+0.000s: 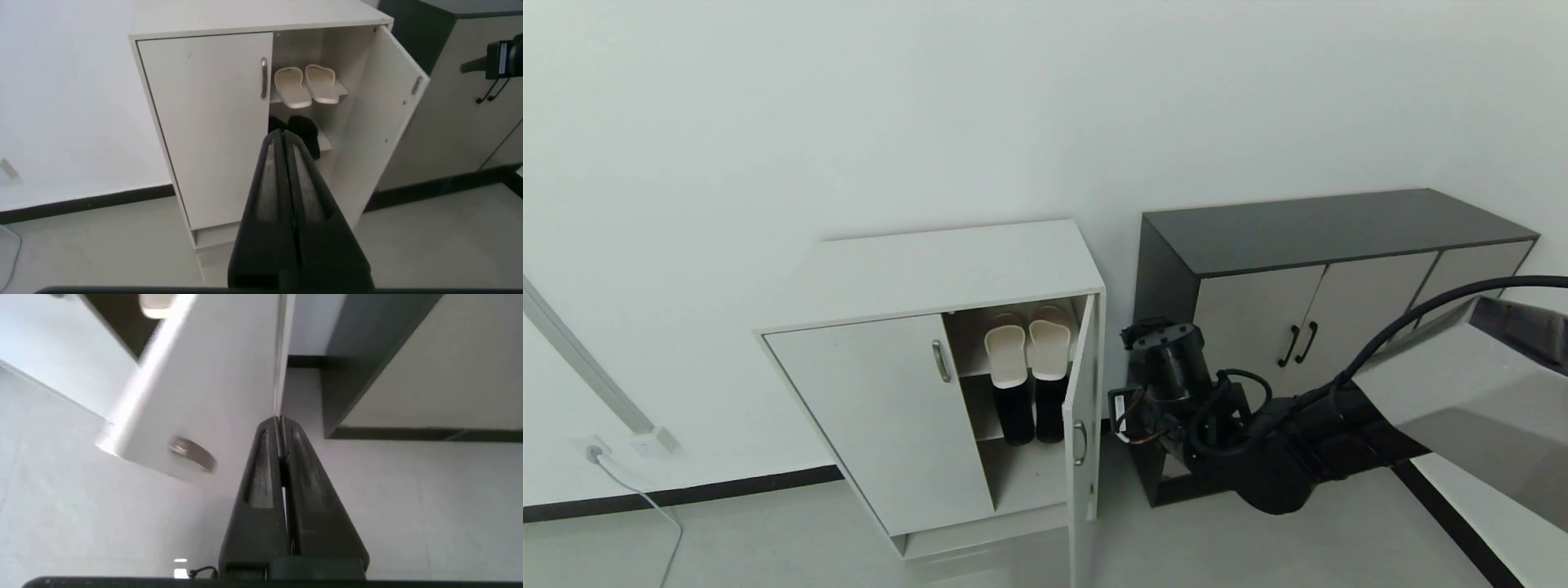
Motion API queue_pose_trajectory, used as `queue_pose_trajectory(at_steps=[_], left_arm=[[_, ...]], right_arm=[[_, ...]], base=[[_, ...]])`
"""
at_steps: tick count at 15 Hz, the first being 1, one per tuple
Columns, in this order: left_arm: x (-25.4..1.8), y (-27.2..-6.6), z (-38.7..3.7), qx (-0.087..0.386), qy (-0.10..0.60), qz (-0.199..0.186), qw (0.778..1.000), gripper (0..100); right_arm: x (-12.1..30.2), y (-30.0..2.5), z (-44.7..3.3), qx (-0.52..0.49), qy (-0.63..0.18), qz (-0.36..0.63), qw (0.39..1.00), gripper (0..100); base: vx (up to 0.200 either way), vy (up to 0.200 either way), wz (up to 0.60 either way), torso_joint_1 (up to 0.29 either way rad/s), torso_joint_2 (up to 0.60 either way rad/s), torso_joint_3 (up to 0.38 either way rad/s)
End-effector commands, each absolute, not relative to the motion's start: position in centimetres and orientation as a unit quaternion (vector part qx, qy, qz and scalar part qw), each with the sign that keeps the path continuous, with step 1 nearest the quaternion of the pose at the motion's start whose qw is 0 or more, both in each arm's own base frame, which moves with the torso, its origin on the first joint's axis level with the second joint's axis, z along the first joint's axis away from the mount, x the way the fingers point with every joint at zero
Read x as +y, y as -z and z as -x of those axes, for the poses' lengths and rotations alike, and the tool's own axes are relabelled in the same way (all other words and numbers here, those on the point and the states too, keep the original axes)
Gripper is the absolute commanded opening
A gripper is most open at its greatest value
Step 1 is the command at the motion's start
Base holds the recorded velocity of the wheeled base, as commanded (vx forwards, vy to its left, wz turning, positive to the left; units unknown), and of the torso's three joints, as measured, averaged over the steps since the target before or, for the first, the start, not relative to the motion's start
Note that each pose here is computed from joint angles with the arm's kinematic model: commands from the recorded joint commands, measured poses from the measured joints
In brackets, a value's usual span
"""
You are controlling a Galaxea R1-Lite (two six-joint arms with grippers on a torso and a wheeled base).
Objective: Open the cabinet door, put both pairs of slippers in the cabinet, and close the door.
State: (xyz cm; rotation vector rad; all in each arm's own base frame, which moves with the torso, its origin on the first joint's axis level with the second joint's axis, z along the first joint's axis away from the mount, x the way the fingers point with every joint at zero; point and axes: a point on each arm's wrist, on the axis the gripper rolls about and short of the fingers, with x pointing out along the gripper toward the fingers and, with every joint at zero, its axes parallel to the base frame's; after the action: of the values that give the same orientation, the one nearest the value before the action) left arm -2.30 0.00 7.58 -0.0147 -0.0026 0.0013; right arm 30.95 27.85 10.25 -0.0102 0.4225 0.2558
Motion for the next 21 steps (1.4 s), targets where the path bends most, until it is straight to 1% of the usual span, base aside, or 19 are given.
queue_pose_trajectory(at_steps=[1, 3, 11, 15, 17, 21], left_arm=[[0.0, -7.6, 2.3, -0.001, -0.001, 0.008, 1.0, 0], [0.0, -7.6, 2.3, -0.001, -0.001, 0.007, 1.0, 0], [0.0, -7.6, 2.3, -0.001, -0.001, 0.007, 1.0, 0], [0.0, -7.5, 2.3, 0.0, -0.001, 0.008, 1.0, 0], [0.0, -7.6, 2.3, -0.001, -0.001, 0.007, 1.0, 0], [0.0, -7.6, 2.3, -0.001, 0.0, 0.006, 1.0, 0]], right_arm=[[27.9, -10.8, -30.4, 0.206, -0.132, 0.004, 0.97, 0], [28.1, -10.7, -30.3, 0.206, -0.135, 0.006, 0.969, 0], [28.2, -10.1, -30.0, 0.216, -0.148, 0.008, 0.965, 0], [27.7, -10.1, -30.1, 0.201, -0.156, -0.001, 0.967, 0], [26.3, -9.5, -30.2, 0.192, -0.171, 0.001, 0.966, 0], [23.0, -9.1, -28.4, 0.179, -0.192, 0.003, 0.965, 0]], base=[[0.0, 0.0, 0.0, 0.0, 0.0, 0.0], [0.0, 0.0, 0.0, 0.0, 0.0, 0.0], [0.0, 0.0, 0.6, 0.005, 0.0, 0.001], [0.0, 0.0, 0.0, 0.0, 0.0, 0.0], [0.0, 0.0, 0.0, 0.0, 0.0, 0.0], [0.0, 0.0, 0.0, 0.0, 0.0, 0.0]])
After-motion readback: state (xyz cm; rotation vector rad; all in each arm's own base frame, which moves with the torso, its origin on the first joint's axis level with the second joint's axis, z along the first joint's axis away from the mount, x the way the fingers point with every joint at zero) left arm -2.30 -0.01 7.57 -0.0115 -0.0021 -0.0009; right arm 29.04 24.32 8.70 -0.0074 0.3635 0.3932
